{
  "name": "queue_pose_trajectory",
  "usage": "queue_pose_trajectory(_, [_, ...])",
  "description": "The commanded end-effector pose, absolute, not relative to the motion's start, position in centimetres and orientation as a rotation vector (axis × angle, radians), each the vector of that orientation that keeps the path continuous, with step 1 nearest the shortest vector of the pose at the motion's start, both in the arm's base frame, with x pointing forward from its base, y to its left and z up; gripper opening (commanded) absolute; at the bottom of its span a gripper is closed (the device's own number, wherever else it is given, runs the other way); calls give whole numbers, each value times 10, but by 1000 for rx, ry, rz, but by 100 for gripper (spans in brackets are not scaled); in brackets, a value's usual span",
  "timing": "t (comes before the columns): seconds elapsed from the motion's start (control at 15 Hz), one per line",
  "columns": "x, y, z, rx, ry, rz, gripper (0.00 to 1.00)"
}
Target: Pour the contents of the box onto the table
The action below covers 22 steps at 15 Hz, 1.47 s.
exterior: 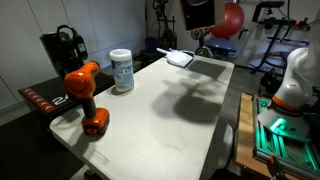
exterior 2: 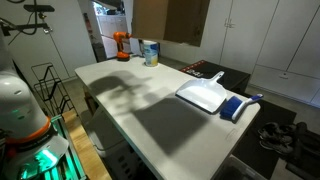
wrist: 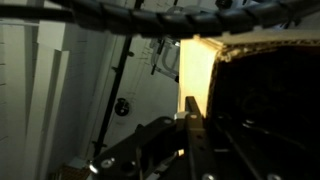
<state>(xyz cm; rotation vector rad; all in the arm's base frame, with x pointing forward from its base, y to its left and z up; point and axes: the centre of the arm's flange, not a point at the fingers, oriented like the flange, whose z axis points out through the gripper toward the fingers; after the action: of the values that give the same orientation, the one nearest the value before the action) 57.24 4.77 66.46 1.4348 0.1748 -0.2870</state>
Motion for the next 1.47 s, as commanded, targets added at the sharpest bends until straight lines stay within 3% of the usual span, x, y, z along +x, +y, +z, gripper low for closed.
queue_pose_trajectory(0.0, [561,58,661,1249,124,-295,2])
queue_pose_trajectory(1.4, [549,73,649,616,-13,-354,2])
